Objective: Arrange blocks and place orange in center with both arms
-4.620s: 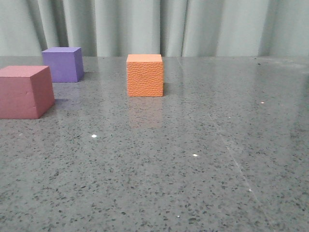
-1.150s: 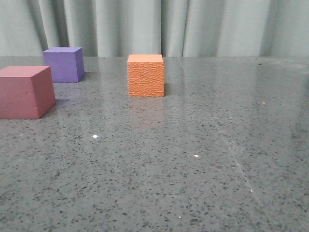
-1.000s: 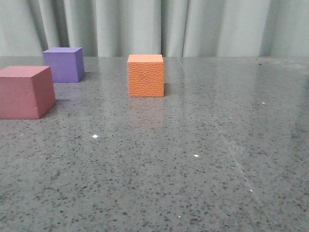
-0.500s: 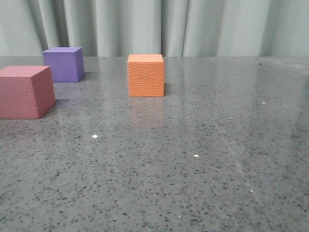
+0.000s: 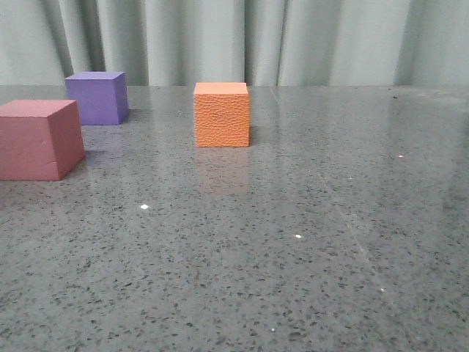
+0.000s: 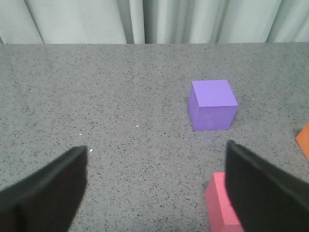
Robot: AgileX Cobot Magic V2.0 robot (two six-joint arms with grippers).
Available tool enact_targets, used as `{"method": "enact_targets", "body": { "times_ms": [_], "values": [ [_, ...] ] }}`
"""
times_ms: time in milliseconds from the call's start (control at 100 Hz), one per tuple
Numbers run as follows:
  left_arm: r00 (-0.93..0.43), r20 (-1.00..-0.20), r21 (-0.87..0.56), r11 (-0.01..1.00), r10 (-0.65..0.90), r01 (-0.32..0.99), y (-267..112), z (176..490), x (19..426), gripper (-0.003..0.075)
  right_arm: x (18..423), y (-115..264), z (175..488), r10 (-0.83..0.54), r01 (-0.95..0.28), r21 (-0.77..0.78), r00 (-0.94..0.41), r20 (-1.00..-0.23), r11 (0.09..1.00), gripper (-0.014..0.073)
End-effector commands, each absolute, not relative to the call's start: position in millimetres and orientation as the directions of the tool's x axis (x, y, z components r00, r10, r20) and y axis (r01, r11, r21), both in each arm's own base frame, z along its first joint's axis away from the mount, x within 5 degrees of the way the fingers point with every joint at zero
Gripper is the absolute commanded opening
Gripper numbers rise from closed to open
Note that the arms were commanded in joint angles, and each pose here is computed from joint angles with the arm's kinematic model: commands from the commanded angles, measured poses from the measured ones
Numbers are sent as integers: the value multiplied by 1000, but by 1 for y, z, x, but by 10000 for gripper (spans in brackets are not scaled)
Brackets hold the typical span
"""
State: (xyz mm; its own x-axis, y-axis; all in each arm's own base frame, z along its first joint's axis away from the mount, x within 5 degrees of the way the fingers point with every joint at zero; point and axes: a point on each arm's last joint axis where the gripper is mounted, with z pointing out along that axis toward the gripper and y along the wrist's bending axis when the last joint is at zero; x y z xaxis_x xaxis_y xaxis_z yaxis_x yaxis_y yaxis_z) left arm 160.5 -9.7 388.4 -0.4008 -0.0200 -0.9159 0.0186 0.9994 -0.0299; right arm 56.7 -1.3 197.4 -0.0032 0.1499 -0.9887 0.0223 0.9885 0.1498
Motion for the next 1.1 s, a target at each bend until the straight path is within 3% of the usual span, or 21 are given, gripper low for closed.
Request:
{"method": "enact_targets", "body": {
  "times_ms": [0,100,350,640,880,1090],
  "values": [
    [-288,-957,-36,999,-26,29,-10,408,159,710,54,-1,211,136,-3,137,115,-984,991,-67],
    [-286,-956,-73,997,-59,38,-12,409,159,651,54,-1,211,136,-3,137,115,-984,991,-67],
    [-283,-949,-183,973,-138,141,-30,430,170,642,54,-1,211,136,-3,137,115,-984,991,-67],
    [-299,-953,-181,884,-49,431,-114,448,209,640,54,-1,211,136,-3,137,115,-984,991,-67],
    [-370,-928,-221,867,-46,446,-178,444,265,640,54,-1,211,136,-3,137,115,-984,991,-67],
    [-482,-875,-244,902,-47,355,-222,417,310,640,54,-1,211,136,-3,137,115,-984,991,-67]
  ]
}}
